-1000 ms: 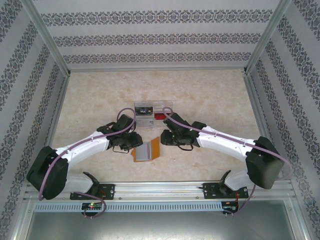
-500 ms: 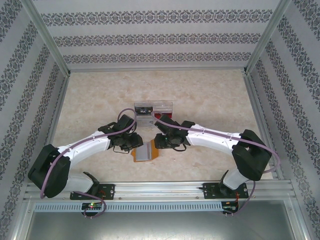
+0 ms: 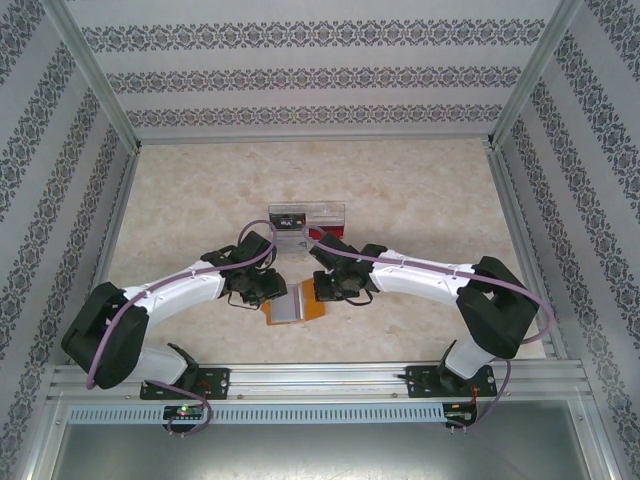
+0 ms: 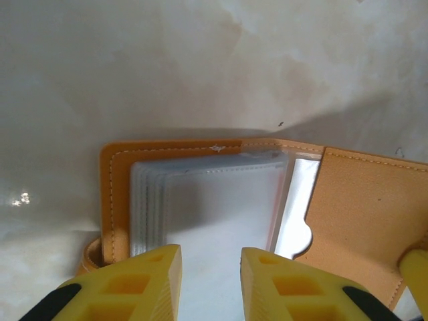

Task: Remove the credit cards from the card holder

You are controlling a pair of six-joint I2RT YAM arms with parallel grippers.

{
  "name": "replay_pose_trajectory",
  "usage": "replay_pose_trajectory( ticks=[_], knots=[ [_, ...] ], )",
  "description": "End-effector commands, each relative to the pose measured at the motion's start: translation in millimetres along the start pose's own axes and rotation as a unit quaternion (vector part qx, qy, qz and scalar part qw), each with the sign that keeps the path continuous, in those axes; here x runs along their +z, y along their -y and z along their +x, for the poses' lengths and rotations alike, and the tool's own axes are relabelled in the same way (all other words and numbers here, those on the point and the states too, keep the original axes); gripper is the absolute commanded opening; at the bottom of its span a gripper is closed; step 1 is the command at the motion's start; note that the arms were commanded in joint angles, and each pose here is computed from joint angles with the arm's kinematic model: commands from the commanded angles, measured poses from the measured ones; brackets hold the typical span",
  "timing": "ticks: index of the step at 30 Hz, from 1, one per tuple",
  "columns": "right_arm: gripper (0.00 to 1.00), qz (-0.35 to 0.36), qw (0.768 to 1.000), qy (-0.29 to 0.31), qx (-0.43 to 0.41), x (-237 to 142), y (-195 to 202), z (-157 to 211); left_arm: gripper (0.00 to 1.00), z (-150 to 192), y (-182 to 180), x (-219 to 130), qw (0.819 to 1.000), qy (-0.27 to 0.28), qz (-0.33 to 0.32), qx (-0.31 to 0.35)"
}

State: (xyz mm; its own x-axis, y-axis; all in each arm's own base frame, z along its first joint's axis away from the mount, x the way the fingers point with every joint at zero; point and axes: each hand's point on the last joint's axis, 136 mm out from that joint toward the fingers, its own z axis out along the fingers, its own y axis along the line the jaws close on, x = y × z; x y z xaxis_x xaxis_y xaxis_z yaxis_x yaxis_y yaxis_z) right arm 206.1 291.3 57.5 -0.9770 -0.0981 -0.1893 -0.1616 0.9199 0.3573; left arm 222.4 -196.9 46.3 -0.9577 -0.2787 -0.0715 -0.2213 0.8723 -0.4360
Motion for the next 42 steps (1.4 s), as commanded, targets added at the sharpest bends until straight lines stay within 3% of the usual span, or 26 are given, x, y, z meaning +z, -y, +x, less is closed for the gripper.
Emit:
replay_pose_trajectory(
  ticks=[1,16,28,42],
  knots=[
    [0.05,0.007,1.000,-0.011,0.008,7,7,5,0.30,8,-13,3,0.999,-0.010,-0.032,0.009],
    [0.04,0.006,1.000,-0.012,0.012,9,6,8,0.30,15,-10,12,0.999,-0.024,-0.032,0.020],
    [0.04,0.006,1.000,-0.013,0.011,11,5,10,0.42,12,16,8,0.999,-0.012,0.036,0.025],
    [0.04,0.008,1.000,-0.015,0.012,13,6,11,0.43,6,49,4,0.995,-0.005,0.089,0.045]
  ],
)
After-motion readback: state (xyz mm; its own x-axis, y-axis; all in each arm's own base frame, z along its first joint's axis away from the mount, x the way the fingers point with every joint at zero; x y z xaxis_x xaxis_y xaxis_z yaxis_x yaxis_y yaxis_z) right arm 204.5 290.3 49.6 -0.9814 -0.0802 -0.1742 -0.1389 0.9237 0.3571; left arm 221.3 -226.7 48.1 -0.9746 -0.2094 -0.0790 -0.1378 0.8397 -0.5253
